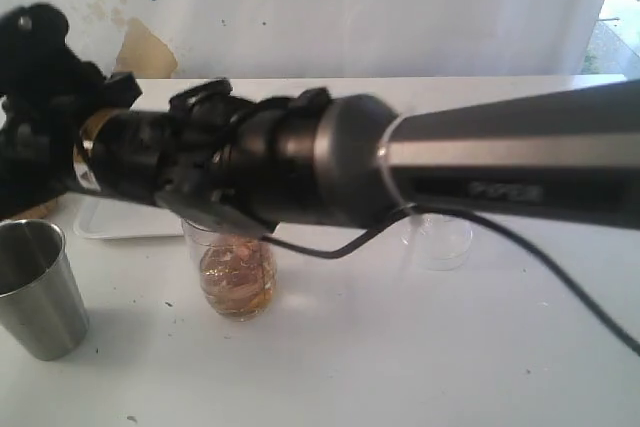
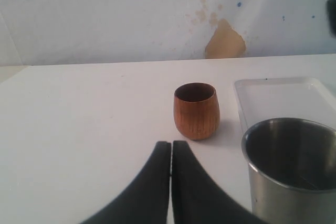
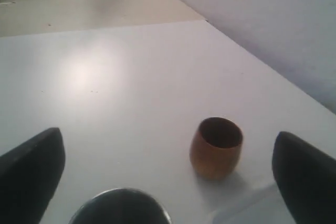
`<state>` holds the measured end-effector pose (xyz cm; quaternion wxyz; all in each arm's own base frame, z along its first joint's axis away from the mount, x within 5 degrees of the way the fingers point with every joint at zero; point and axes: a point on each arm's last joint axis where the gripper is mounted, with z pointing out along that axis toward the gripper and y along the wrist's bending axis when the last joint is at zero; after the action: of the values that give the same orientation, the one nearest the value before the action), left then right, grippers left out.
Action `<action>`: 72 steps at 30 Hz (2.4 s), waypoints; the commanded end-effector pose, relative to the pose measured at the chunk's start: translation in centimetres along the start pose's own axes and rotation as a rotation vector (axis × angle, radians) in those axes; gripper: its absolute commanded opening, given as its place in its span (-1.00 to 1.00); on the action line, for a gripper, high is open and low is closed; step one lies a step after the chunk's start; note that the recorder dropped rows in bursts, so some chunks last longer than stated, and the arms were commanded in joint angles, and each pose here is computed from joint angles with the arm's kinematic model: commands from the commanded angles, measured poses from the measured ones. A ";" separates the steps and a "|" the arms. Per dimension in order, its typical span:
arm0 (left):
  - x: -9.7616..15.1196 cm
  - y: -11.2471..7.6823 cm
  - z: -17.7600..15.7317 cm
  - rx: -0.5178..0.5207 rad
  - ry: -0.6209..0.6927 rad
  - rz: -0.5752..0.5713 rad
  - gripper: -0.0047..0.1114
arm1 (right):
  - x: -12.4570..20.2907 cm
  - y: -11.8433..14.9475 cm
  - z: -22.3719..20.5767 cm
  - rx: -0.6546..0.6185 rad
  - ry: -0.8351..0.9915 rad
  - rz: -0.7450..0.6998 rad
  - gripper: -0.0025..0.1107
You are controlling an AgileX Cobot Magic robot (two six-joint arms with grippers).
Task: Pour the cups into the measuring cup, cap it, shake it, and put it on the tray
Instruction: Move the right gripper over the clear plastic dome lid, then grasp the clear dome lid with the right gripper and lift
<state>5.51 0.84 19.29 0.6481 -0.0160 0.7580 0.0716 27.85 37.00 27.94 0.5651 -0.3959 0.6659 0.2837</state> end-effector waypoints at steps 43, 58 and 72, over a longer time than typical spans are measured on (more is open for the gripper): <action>0.1 0.0 0.0 0.001 0.000 0.000 -0.90 | 10.0 -21.3 -15.7 0.663 1.123 0.552 -0.10; 0.1 0.0 0.0 0.001 0.000 0.000 -0.90 | 11.7 -22.0 -15.0 0.704 1.136 0.584 -0.10; 0.1 0.0 0.0 0.001 0.000 0.000 -0.90 | 13.5 -23.2 -15.4 0.702 1.128 0.695 -0.10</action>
<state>5.50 0.84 19.26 0.6469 -0.0161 0.7590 0.0716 38.58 9.52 19.83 0.1106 -0.0403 0.9926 -0.0309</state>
